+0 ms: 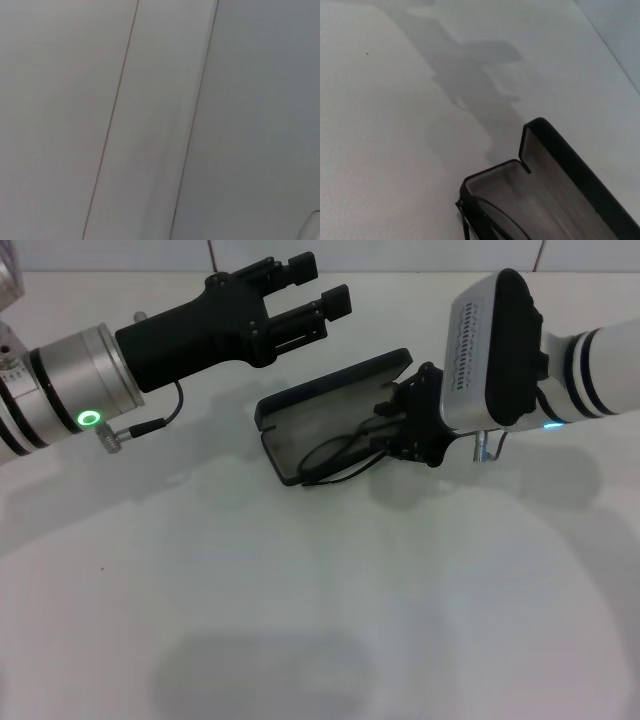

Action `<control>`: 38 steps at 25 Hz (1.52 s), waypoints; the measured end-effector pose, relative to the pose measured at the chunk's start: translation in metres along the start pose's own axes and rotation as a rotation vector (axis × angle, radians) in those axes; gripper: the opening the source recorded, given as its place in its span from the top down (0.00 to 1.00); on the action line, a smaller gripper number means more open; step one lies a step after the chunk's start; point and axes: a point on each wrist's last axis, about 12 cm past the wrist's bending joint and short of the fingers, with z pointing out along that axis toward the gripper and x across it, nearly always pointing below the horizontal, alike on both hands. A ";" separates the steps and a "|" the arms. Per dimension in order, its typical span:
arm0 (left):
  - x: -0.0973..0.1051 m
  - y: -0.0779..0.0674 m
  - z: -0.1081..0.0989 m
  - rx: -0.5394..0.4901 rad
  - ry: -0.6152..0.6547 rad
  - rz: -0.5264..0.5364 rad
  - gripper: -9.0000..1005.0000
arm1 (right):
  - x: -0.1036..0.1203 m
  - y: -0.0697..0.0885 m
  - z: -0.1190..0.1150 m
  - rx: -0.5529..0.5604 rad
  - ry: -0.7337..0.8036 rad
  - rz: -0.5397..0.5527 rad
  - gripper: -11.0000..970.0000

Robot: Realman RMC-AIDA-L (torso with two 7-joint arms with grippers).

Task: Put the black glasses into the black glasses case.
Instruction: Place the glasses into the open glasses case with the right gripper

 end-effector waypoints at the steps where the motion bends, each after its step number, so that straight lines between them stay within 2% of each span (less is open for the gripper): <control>1: 0.000 0.000 0.000 -0.001 0.000 -0.001 0.29 | -0.001 0.000 0.000 -0.001 0.000 -0.007 0.65; 14: 0.002 -0.001 -0.002 -0.005 -0.005 0.004 0.29 | -0.007 0.000 0.006 -0.024 0.049 -0.098 0.66; 27: 0.002 -0.002 -0.001 -0.001 -0.007 0.005 0.29 | -0.010 0.001 0.015 -0.017 0.074 -0.131 0.68; 32: 0.002 -0.001 -0.001 -0.001 -0.007 0.006 0.29 | -0.010 0.001 0.014 0.004 0.061 -0.127 0.82; 38: 0.001 -0.001 -0.001 -0.001 -0.006 0.007 0.29 | -0.009 0.004 0.008 0.050 0.031 -0.116 0.91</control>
